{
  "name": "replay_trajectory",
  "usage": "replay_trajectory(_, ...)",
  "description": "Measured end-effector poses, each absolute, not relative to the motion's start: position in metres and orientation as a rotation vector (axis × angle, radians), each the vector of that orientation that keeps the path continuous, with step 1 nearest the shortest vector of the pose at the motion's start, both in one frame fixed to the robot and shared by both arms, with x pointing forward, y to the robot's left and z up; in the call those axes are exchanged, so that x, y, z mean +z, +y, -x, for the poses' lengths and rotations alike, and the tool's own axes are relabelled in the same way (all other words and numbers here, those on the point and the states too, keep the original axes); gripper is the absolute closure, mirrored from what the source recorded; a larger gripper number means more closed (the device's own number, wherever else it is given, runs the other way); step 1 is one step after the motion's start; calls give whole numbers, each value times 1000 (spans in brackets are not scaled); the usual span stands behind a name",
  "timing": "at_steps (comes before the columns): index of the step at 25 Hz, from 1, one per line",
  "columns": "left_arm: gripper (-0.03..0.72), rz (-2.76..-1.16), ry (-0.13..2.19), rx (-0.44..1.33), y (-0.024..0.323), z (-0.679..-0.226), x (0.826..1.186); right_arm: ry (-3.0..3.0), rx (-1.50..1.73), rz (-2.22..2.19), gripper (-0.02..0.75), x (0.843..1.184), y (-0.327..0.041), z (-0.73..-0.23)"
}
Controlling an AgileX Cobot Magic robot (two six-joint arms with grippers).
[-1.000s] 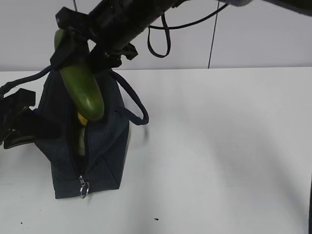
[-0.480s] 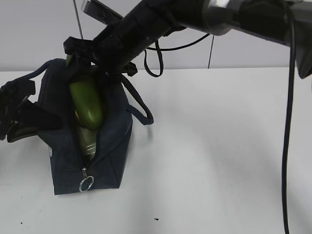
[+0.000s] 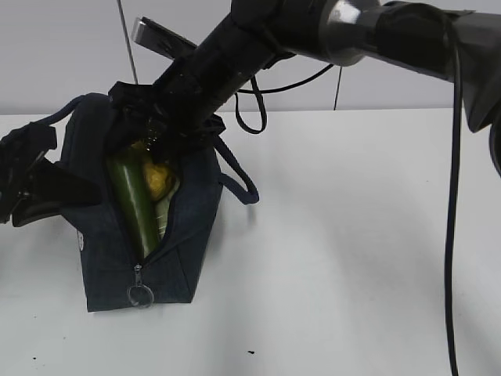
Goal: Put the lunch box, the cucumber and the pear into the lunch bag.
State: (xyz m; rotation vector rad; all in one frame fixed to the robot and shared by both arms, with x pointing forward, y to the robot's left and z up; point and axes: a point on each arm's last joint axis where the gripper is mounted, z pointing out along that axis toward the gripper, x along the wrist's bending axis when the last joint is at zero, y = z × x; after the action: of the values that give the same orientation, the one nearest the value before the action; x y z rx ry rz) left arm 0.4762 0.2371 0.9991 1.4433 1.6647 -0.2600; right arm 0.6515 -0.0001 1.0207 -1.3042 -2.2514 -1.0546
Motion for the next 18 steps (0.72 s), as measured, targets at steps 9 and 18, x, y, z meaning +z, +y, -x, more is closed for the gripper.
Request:
replay_trajectory(9,707,-1443,1667,-256,237,-477,999,-2395,-1196,1215,185,1079,-8,-651)
replay_trajectory(18,707,-1442,1668,-253,238,-477,999,-2584,-1016,1371,200,1097,-29,-652)
